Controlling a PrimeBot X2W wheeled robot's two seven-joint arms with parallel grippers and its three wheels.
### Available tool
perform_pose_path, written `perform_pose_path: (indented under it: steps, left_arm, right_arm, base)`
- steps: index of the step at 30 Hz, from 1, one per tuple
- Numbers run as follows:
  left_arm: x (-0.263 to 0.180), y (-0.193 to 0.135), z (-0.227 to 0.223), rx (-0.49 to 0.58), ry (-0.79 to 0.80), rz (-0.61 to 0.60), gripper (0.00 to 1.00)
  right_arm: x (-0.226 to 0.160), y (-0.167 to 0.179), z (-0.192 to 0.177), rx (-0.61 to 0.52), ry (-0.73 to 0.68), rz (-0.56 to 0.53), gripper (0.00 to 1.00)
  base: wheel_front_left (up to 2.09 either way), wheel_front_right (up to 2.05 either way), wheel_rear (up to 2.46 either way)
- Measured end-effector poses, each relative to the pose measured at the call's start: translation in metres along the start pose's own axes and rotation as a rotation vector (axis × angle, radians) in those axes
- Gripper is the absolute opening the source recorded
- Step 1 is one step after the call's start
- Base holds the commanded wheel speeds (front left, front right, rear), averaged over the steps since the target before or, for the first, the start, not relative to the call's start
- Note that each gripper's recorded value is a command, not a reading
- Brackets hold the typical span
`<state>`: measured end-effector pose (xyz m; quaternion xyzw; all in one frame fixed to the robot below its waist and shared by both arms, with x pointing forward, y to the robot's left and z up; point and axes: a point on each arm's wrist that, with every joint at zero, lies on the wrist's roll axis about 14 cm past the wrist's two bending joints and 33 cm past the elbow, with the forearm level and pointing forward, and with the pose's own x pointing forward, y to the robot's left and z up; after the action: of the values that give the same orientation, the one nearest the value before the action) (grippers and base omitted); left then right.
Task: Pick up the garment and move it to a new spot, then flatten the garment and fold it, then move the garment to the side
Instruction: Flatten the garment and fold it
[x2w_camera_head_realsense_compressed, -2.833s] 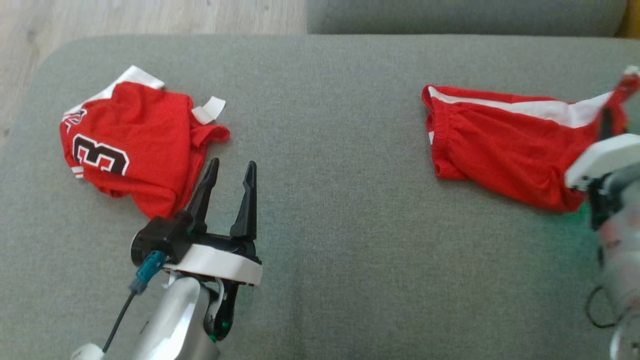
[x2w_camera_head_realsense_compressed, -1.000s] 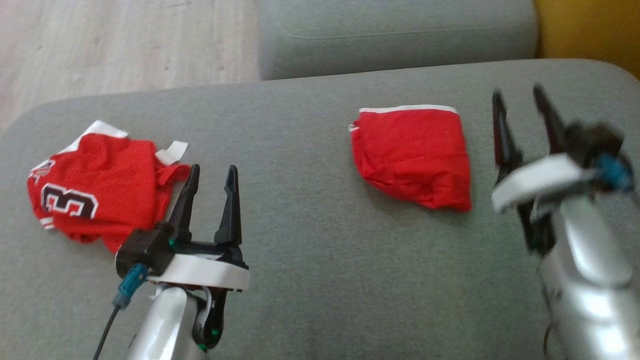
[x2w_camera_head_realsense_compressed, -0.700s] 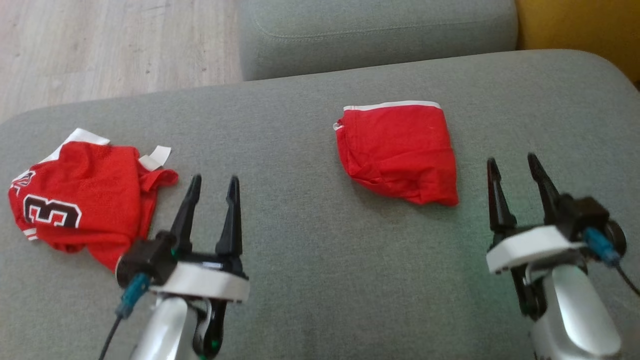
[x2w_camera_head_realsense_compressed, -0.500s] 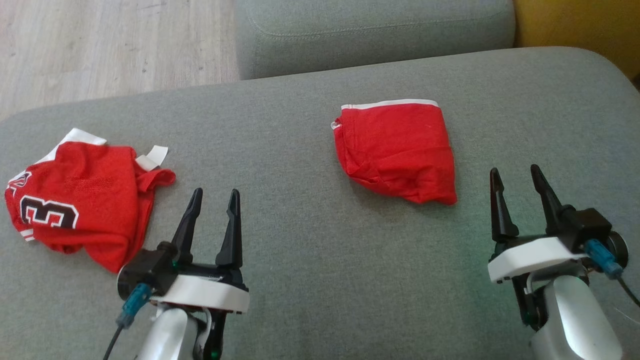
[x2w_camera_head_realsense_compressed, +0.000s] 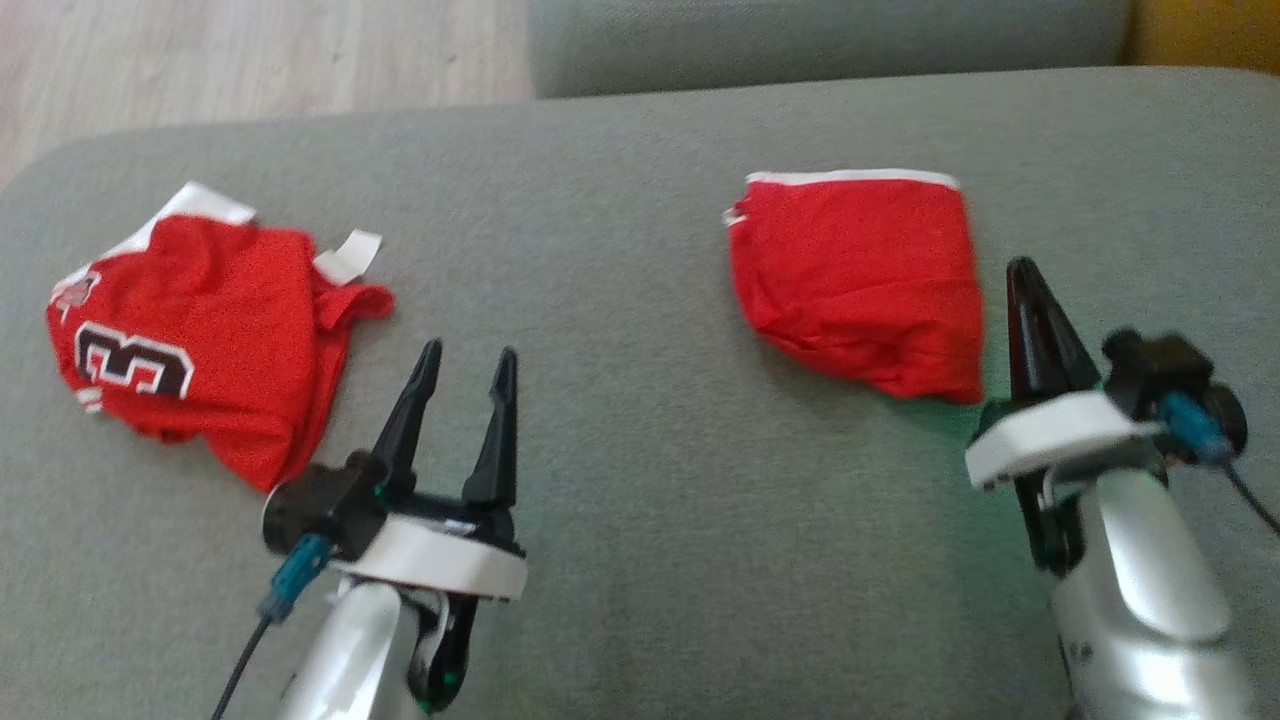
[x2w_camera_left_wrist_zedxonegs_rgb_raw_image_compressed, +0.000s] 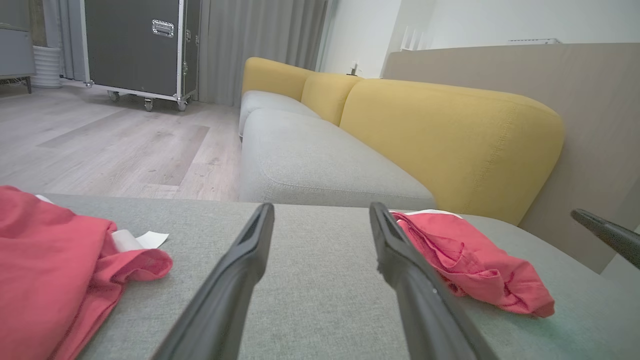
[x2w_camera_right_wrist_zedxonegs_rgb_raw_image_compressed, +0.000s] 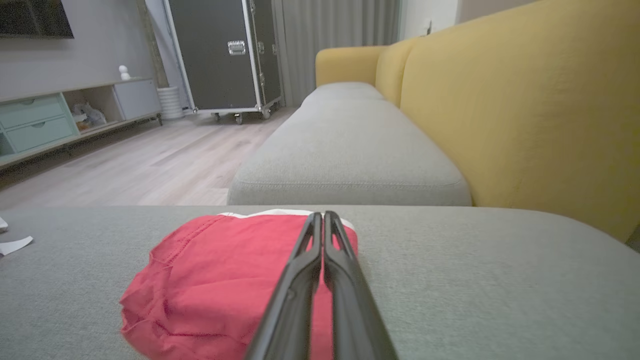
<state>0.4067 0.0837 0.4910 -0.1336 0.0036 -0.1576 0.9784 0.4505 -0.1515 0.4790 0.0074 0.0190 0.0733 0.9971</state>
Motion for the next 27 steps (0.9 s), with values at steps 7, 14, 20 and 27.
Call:
perform_pose_path:
  steps: [7, 14, 20, 27]
  left_arm:
    - [0.003, 0.018, 0.0, 0.006, 0.005, 0.037, 1.0]
    - [-0.004, 0.04, -0.004, 0.008, 0.021, 0.1, 1.0]
    - [-0.008, 0.047, -0.003, 0.006, 0.02, 0.124, 1.0]
    - [-0.007, 0.043, 0.0, 0.004, 0.011, 0.115, 1.0]
  right_arm:
    - [0.058, 0.005, -0.028, -0.007, 0.135, 0.022, 0.0]
    - [0.07, 0.015, -0.096, -0.028, 0.387, 0.056, 0.0]
    - [0.081, 0.033, -0.091, -0.039, 0.347, 0.101, 0.0]
    - [0.095, 0.073, -0.058, -0.075, 0.247, 0.209, 0.0]
  base:
    - [0.0, 0.0, 0.0]
    - [0.0, 0.0, 0.0]
    - [0.0, 0.0, 0.0]
    - [0.0, 0.0, 0.0]
